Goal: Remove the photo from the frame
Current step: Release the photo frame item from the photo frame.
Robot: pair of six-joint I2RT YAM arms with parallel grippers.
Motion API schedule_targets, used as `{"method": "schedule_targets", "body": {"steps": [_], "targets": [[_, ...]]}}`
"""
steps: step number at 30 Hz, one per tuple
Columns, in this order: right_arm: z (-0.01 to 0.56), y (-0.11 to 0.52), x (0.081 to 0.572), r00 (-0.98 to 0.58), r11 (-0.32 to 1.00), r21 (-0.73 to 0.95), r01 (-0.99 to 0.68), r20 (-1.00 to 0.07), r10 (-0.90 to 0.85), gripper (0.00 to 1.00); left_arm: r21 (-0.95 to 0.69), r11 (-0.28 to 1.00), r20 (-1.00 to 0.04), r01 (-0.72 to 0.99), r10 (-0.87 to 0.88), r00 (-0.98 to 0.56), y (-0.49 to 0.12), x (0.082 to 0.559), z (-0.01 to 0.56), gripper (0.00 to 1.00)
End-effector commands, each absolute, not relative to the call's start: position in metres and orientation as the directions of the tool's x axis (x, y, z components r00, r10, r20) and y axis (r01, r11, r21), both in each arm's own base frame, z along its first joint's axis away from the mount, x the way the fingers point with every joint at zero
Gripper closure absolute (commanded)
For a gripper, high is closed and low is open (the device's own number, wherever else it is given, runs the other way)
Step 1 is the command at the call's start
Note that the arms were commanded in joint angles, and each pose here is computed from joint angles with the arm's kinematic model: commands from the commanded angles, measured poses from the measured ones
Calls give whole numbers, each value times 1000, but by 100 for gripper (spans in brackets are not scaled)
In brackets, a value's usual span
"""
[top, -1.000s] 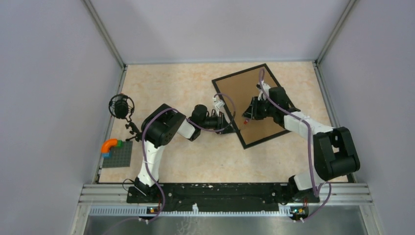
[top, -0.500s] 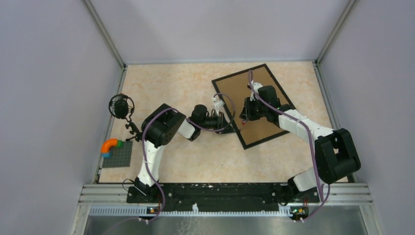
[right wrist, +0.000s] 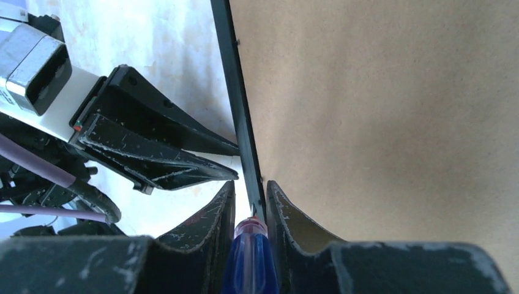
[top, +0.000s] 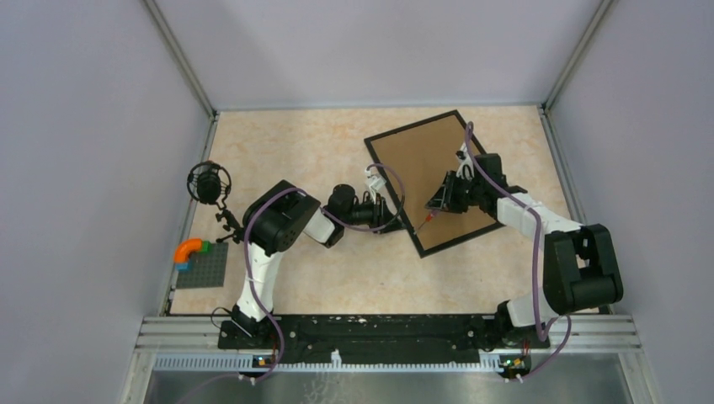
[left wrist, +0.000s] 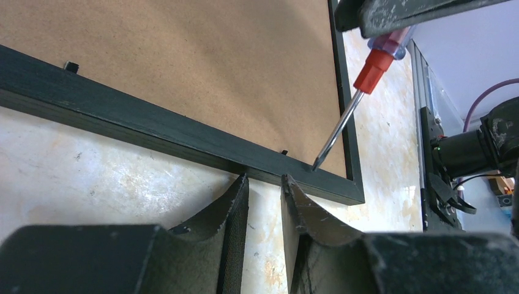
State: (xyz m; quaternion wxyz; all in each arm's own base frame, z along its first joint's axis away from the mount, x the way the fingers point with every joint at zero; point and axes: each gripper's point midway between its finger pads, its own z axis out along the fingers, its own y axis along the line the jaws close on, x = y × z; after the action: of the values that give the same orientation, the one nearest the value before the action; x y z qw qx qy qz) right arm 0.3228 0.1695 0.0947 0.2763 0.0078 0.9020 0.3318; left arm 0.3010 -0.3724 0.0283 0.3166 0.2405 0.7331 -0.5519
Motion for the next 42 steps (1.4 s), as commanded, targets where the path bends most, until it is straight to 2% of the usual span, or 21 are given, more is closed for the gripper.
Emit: {"method": "schedule_targets", "body": {"steps": [1,16,26,36,38,42], "targets": [[106,171,332,-815,758,640,-128,-503,287,100,-674,383,-666,631,53,-744,-358,289,-14,67],[102,139,360,-719,778,624,-67,-571,396,100,-691,381,-654,614,33,-756,-360,288,-19,67],[61,148,330,-820,763,647,8,-432,375,100,-683,397,-652,613,47,-757,-361,291,-24,66],[71,183,316,-866,729,681,-67,-402,296,100,-673,407,-652,618,67,-755,-364,295,-29,65],[80,182,321,-853,739,667,-92,-436,287,100,-665,392,-672,635,57,-738,-364,295,-23,64],[120,162,359,-775,755,642,-132,-542,325,100,-593,351,-757,724,63,-651,-364,302,10,55]]}}
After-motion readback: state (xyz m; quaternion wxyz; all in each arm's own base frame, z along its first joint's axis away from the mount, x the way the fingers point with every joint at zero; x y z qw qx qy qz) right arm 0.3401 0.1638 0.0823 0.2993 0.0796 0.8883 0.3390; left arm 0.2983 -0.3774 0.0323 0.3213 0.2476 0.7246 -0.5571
